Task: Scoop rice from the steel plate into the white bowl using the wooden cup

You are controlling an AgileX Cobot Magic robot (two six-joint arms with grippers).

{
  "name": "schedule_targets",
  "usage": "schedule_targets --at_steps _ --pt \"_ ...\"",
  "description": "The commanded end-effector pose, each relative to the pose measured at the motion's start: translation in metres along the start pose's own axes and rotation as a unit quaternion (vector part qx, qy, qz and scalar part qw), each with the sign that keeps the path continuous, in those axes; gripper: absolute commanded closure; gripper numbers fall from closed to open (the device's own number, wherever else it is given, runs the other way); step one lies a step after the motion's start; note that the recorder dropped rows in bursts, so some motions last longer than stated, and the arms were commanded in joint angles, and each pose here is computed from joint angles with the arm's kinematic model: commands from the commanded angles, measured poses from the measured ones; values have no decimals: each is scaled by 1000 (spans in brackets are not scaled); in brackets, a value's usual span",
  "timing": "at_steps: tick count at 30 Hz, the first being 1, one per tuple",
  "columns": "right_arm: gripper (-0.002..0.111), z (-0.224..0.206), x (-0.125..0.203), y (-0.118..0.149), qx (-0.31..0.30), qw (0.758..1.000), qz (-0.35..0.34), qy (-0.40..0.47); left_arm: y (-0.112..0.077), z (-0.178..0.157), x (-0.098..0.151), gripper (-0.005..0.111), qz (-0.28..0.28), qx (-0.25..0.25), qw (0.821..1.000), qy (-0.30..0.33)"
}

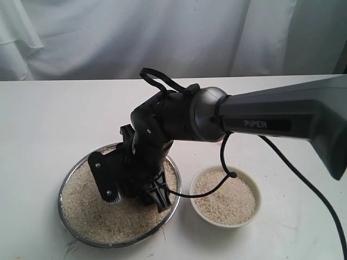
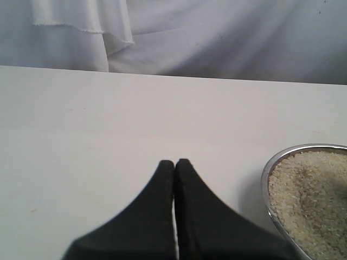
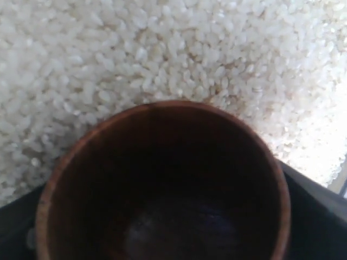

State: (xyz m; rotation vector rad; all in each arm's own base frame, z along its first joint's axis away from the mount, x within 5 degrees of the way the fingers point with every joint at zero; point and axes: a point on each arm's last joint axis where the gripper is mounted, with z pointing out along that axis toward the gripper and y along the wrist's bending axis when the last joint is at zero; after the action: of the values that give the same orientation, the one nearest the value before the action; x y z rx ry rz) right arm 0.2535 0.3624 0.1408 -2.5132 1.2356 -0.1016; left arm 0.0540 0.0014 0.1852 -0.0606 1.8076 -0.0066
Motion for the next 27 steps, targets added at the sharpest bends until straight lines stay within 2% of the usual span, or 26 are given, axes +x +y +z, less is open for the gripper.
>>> schedule_targets --at_steps 1,9,14,27 --pt "59 -2 3 -8 33 999 10 -6 0 0 1 107 -1 -1 1000 -3" --pt "59 -2 1 -11 46 998 47 -24 0 0 1 107 -1 -1 1000 -3" --pt "58 -11 2 -14 47 991 108 -59 0 0 1 107 -1 -1 1000 -3" --pt "58 -12 5 -12 32 992 108 -53 0 0 1 107 -1 -1 1000 -3"
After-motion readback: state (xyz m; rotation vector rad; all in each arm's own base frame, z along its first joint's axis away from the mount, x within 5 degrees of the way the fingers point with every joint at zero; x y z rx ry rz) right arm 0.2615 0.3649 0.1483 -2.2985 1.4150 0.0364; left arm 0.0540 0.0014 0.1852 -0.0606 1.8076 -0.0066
